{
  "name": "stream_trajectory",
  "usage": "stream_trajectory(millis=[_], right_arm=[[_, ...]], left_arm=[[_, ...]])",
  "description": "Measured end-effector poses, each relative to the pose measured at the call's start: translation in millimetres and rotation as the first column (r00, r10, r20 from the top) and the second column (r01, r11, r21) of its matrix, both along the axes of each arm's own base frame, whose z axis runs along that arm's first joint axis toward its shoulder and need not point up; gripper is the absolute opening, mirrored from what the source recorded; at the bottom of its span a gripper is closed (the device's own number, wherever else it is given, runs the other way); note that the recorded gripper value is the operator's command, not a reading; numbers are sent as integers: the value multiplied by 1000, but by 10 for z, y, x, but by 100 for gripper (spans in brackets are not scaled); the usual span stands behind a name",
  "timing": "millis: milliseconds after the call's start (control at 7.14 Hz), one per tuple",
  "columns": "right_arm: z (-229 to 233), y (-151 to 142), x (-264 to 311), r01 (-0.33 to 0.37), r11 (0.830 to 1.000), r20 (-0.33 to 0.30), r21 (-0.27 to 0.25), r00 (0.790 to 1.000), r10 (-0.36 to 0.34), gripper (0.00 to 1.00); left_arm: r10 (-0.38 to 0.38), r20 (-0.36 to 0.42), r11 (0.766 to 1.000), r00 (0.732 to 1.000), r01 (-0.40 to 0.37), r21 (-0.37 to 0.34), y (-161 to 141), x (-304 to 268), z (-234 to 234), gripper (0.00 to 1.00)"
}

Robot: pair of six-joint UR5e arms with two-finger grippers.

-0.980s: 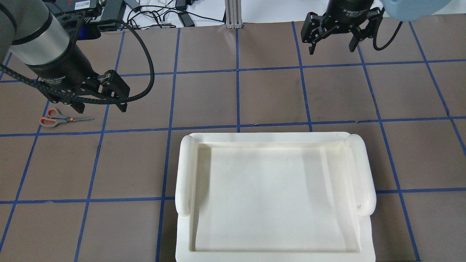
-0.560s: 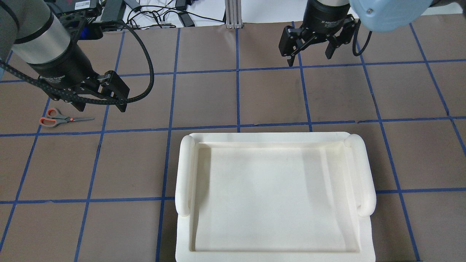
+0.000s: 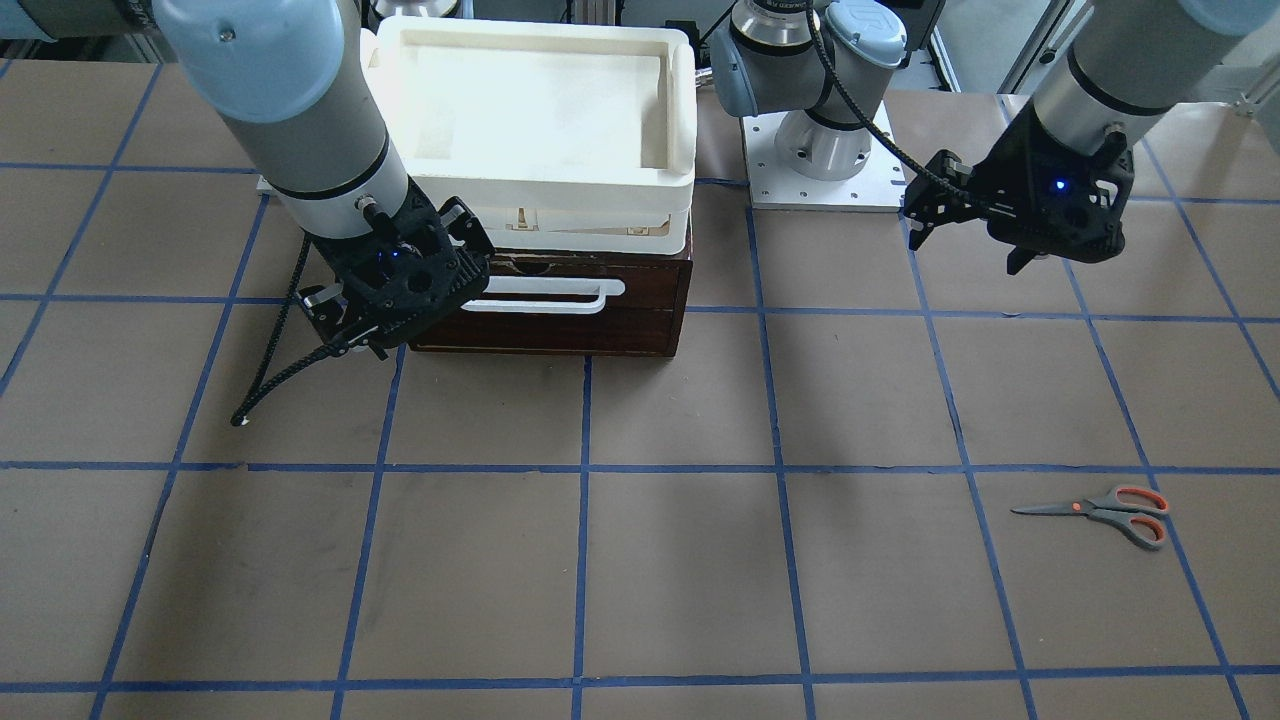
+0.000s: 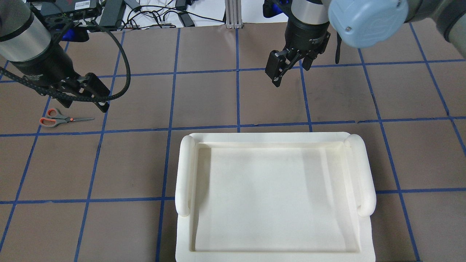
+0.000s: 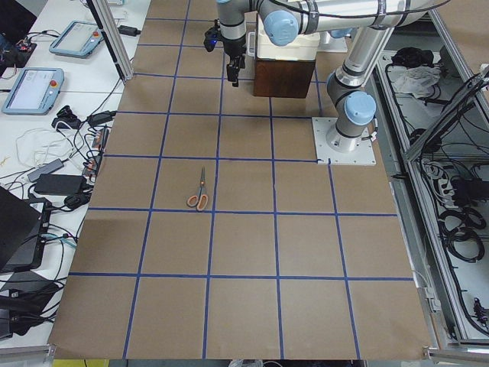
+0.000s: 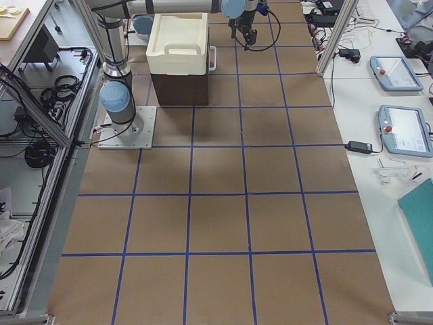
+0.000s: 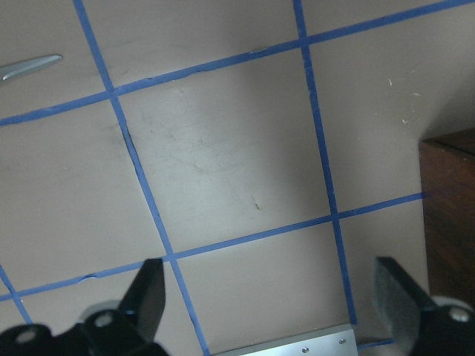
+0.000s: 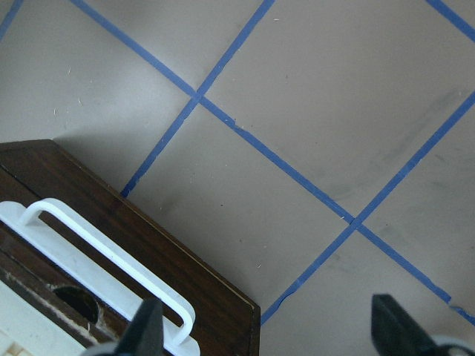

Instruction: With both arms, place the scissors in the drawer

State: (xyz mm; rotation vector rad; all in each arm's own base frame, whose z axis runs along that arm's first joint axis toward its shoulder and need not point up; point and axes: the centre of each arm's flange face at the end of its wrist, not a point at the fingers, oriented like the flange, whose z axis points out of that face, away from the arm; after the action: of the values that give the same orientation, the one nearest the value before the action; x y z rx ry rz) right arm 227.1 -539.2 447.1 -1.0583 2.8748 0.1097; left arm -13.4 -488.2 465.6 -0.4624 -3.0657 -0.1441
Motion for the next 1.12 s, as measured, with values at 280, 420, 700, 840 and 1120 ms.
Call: stream_trajectory(millis=[280, 420, 700, 840, 1120], right_arm=[[-51, 73, 45, -125, 992, 4, 31, 992, 125, 100], [-112, 114, 87, -229, 972, 7, 41, 973, 229, 100], [-295, 188, 87, -388, 918, -7, 80, 921, 390, 99], [-326, 211, 100, -429, 899, -11, 87, 902, 432, 98], [-297, 158, 165, -474, 880, -11, 24, 880, 475, 100]], left_arm=[[-168, -17, 986, 986, 167, -11, -231, 366, -233, 100], [-216, -30, 976, 976, 216, -3, -318, 547, -370, 100], [-376, -60, 926, 925, 376, -10, -505, 947, -682, 100], [-480, -54, 877, 875, 480, -23, -617, 1157, -850, 100], [-613, -23, 790, 789, 614, -4, -808, 1572, -1233, 100]])
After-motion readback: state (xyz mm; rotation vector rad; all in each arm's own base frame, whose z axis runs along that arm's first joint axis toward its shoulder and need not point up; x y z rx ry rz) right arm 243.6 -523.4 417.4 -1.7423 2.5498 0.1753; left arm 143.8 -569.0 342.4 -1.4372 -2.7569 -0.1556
